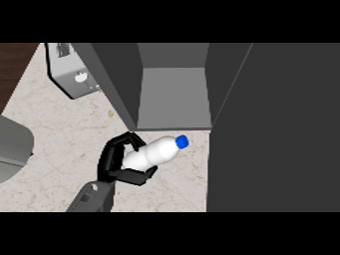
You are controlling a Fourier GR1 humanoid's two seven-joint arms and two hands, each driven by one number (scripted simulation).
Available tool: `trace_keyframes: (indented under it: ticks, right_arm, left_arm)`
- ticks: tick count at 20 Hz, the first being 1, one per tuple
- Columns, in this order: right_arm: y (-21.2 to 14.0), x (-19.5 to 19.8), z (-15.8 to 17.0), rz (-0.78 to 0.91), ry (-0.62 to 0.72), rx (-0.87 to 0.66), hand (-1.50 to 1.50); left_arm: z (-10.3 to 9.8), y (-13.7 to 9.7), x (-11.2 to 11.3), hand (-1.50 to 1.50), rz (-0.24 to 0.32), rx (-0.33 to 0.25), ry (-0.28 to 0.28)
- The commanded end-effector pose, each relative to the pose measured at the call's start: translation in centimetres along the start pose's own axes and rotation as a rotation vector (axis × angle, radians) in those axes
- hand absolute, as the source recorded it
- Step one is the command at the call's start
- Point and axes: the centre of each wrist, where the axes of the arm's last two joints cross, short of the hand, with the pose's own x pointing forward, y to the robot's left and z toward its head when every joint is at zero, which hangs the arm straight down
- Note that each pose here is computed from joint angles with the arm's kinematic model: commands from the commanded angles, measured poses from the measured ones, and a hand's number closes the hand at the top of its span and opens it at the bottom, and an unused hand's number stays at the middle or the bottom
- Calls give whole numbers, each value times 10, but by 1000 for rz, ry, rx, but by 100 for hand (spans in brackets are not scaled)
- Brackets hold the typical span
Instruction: Pick up the bottled water, place it into the cabinet and close the cabinet
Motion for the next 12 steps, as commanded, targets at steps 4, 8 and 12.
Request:
trace_keyframes:
  ticks: [4,8,12]
  right_arm:
    - [0,36,-8,-12,-72,2,-150]
    - [-5,23,-6,15,-51,-4,-150]
    - [-12,36,0,26,-64,-31,-150]
  left_arm:
    - [-42,-52,38,150,-1,-10,48]
    - [-67,-82,66,150,0,-5,44]
    - [-84,-84,75,150,-39,46,55]
